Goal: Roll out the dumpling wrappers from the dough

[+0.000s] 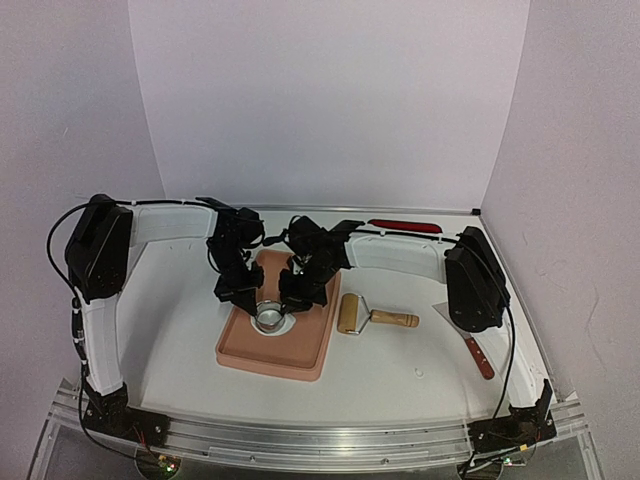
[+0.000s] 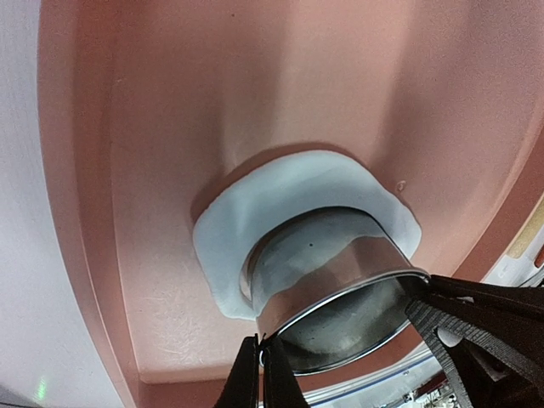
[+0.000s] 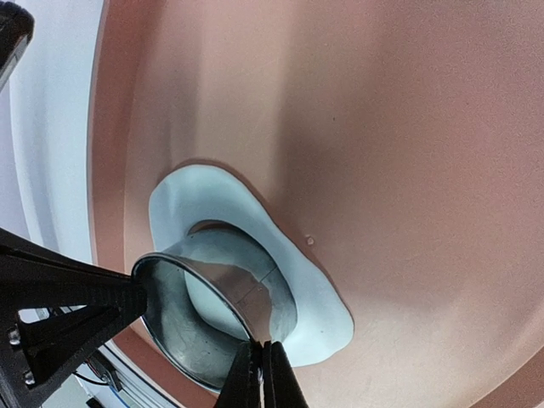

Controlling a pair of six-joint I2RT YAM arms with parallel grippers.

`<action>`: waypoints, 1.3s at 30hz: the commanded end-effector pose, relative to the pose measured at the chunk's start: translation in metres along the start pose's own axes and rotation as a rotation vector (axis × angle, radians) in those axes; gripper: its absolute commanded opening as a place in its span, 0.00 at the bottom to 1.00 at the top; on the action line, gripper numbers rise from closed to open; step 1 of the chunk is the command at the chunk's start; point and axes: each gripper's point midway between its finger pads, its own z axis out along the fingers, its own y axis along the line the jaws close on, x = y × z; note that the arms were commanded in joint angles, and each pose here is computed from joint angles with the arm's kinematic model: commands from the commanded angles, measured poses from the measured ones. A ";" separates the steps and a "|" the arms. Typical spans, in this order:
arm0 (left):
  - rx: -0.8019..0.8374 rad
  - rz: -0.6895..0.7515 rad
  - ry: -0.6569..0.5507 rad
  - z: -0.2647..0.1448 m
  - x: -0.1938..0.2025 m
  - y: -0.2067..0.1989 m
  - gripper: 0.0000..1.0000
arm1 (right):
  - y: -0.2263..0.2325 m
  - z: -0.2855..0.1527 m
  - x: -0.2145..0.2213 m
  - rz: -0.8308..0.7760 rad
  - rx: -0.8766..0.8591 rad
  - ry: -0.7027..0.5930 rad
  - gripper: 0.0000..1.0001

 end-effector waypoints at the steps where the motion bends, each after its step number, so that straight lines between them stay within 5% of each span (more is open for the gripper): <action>1: -0.115 0.012 0.000 0.038 -0.009 0.020 0.00 | 0.021 -0.022 0.017 -0.026 -0.034 0.052 0.11; 15: -0.124 0.024 -0.008 0.029 -0.011 0.018 0.00 | 0.046 -0.061 0.006 -0.040 -0.108 0.000 0.26; 22: -0.128 0.028 -0.013 0.026 -0.011 0.018 0.00 | 0.012 -0.091 -0.007 -0.005 -0.062 -0.056 0.29; 39: -0.126 0.028 -0.008 0.027 -0.009 0.019 0.00 | -0.021 -0.023 0.001 0.009 -0.016 0.051 0.34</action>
